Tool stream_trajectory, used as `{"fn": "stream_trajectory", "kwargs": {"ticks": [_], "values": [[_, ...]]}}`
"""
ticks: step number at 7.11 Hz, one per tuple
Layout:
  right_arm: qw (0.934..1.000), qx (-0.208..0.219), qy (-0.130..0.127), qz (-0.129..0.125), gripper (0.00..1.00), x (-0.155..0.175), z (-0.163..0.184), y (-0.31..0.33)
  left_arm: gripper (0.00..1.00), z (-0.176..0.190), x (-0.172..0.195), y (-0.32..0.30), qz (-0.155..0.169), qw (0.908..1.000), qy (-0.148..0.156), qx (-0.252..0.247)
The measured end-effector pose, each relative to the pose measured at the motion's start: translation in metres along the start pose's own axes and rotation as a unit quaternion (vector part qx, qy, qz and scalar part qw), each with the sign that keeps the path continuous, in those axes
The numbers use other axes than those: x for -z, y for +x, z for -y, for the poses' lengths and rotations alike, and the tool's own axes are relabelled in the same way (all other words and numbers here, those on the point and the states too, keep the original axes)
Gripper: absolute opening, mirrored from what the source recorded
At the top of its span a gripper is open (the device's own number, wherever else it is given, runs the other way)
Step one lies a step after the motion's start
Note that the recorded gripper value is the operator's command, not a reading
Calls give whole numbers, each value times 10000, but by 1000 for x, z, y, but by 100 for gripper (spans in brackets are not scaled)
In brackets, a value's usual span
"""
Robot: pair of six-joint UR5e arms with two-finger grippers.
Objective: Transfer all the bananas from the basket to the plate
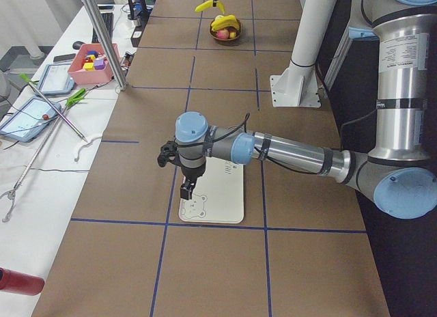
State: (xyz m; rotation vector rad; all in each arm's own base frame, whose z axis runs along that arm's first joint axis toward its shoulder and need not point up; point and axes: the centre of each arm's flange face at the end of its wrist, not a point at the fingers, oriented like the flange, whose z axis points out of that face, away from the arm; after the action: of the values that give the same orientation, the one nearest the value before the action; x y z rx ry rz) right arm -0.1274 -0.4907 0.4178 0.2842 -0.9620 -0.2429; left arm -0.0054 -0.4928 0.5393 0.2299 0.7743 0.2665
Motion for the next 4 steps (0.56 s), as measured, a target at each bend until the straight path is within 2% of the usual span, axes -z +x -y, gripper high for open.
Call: {"fn": "stream_trajectory", "kwargs": {"ticks": [2, 4], "values": [[9990, -172, 99, 398, 0, -20, 32, -63, 100, 35, -22, 46, -210, 9973, 108, 693], [9954, -435, 380, 769, 0, -51, 50, -123, 100, 78, -44, 136, -682, 9840, 274, 1624]]}}
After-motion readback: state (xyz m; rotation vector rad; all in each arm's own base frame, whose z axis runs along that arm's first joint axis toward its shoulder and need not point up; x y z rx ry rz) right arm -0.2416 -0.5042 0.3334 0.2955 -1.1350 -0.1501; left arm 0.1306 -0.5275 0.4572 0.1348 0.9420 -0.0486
